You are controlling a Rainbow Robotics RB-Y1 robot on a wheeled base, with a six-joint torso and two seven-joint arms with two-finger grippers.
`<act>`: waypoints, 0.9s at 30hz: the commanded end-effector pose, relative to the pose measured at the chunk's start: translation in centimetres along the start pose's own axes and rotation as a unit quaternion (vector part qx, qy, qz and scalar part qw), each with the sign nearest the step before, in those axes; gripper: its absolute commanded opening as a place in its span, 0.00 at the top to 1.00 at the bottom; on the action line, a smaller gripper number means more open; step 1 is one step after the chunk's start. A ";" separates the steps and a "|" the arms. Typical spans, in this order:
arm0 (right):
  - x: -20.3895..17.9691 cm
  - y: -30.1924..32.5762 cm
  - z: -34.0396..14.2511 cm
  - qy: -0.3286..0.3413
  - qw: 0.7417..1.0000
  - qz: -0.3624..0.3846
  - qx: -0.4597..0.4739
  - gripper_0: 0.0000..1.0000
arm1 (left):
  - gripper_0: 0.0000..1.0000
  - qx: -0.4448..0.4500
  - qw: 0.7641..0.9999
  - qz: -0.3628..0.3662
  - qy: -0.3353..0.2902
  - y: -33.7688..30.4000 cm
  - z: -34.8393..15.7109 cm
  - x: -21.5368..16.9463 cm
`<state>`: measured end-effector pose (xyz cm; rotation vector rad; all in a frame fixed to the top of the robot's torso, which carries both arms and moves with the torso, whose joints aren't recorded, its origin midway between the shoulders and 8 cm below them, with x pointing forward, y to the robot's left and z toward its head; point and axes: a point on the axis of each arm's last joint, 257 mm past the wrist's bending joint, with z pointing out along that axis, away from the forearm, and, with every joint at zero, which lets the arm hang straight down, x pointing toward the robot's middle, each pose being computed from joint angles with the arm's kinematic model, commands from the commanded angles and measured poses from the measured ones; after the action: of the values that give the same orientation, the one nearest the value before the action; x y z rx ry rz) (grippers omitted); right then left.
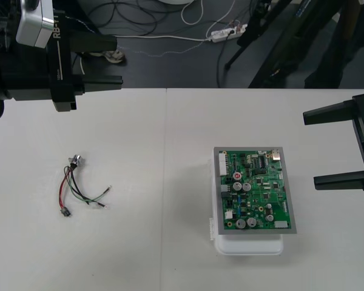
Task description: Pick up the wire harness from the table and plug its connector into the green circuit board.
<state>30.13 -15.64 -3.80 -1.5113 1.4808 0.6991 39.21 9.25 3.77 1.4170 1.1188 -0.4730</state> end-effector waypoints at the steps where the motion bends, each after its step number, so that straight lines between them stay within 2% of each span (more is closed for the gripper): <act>1: -1.4 -0.5 -0.6 -0.002 0.999 -0.042 0.017 0.00 | 0.45 0.002 0.999 0.040 0.001 0.3 0.0 -1.5; 27: -1.4 -0.5 -0.6 -0.002 0.999 -0.042 0.017 0.00 | 0.45 0.002 0.999 0.040 0.001 0.3 0.0 -1.5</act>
<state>30.13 -15.64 -3.80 -1.5113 1.4808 0.6991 39.21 9.25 3.77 1.4170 1.1188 -0.4730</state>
